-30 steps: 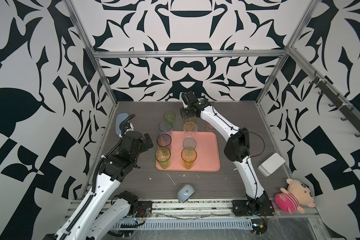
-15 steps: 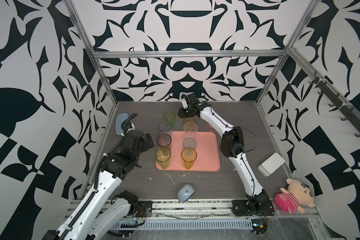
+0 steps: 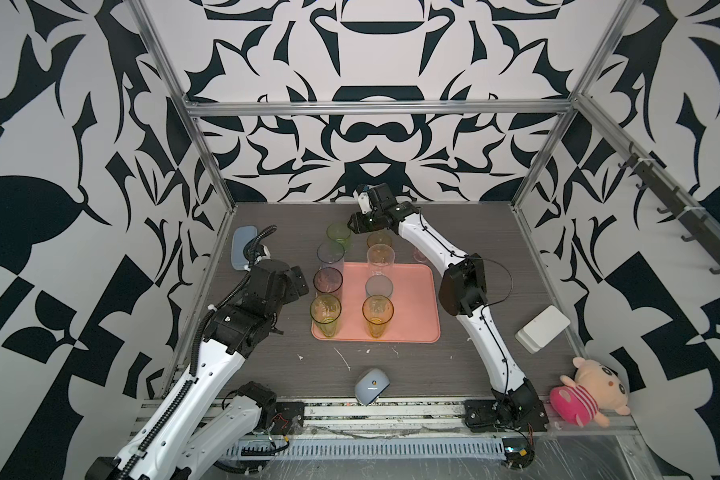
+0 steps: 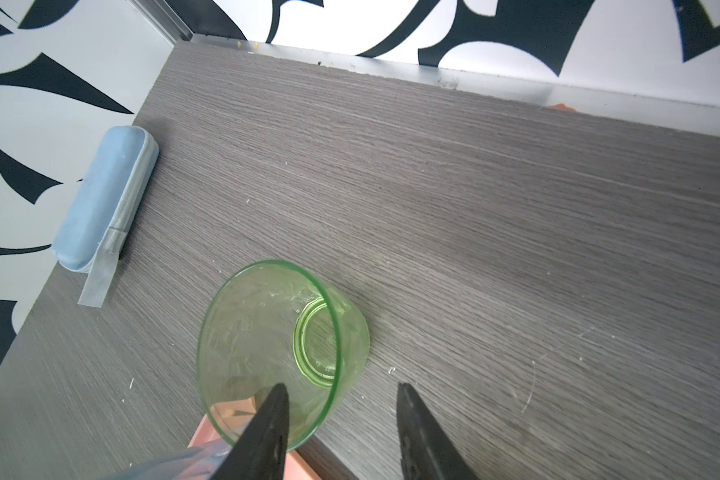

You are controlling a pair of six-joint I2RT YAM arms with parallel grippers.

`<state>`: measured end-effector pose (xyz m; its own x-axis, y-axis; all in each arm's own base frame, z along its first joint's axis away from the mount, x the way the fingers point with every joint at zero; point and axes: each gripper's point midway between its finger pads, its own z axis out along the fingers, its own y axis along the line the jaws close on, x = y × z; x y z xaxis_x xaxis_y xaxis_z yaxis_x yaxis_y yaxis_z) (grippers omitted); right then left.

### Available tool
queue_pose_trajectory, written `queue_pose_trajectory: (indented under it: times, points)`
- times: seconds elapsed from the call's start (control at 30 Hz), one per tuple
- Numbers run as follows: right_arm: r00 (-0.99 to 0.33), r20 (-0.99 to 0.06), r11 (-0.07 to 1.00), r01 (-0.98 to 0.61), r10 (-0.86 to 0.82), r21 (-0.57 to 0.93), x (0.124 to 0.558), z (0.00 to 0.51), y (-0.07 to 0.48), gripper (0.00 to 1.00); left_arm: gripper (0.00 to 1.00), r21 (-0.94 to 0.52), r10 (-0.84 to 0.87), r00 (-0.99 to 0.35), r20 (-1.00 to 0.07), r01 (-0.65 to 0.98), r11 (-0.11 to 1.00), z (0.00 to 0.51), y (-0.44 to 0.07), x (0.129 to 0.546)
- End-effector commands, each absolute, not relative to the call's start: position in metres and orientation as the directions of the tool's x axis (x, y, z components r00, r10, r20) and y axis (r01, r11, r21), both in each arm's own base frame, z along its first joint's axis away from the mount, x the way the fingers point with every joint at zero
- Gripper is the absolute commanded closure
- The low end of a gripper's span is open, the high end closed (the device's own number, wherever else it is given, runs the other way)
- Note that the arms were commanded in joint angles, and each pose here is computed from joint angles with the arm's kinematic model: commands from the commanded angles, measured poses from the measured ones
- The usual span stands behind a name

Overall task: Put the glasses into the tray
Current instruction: 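Lower the right gripper into the green cup and close on its rim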

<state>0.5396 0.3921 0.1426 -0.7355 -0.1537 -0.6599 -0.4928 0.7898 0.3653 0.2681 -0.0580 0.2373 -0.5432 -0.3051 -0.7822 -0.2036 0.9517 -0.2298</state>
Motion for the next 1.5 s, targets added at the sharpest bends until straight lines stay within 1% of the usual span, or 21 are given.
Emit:
queue_pose_trajectory:
  times: [0.0,0.13,0.33,0.47,0.6,0.67,0.87,1.3,1.4,1.47]
  points:
    - [-0.677,-0.720,0.779,-0.530,-0.151,0.334,0.543,0.166,0.404,0.54,0.01,-0.243,-0.325,-0.525,-0.787,-0.221,0.945,0.247,-0.054,0.267]
    - [-0.657,-0.734,0.795,-0.533,-0.172,0.290,0.545,0.161,0.407,0.53,0.01,-0.245,-0.327,-0.522,-0.788,-0.222,0.944,0.247,-0.053,0.266]
    - [-0.657,-0.733,0.805,-0.525,-0.176,0.277,0.548,0.151,0.409,0.53,0.00,-0.253,-0.331,-0.520,-0.787,-0.217,0.943,0.248,-0.055,0.266]
    - [-0.662,-0.728,0.809,-0.519,-0.177,0.275,0.548,0.146,0.409,0.56,0.00,-0.258,-0.332,-0.515,-0.790,-0.212,0.943,0.251,-0.055,0.266]
    - [-0.667,-0.723,0.816,-0.511,-0.177,0.272,0.549,0.141,0.408,0.63,0.01,-0.265,-0.335,-0.510,-0.792,-0.208,0.942,0.252,-0.056,0.267]
    - [-0.669,-0.722,0.816,-0.510,-0.177,0.272,0.549,0.140,0.408,0.69,0.00,-0.263,-0.333,-0.514,-0.790,-0.206,0.942,0.251,-0.056,0.267]
    - [-0.672,-0.719,0.819,-0.507,-0.179,0.270,0.550,0.137,0.407,0.82,0.00,-0.261,-0.331,-0.517,-0.789,-0.205,0.943,0.251,-0.057,0.266]
    - [-0.669,-0.717,0.827,-0.504,-0.194,0.247,0.549,0.136,0.403,0.95,0.01,-0.258,-0.330,-0.521,-0.787,-0.209,0.943,0.249,-0.056,0.266]
    - [-0.663,-0.723,0.828,-0.505,-0.193,0.243,0.550,0.140,0.403,1.00,0.01,-0.258,-0.330,-0.521,-0.787,-0.208,0.943,0.249,-0.056,0.266]
    - [-0.657,-0.728,0.829,-0.507,-0.194,0.237,0.550,0.145,0.402,1.00,0.00,-0.258,-0.331,-0.520,-0.788,-0.209,0.943,0.249,-0.056,0.266]
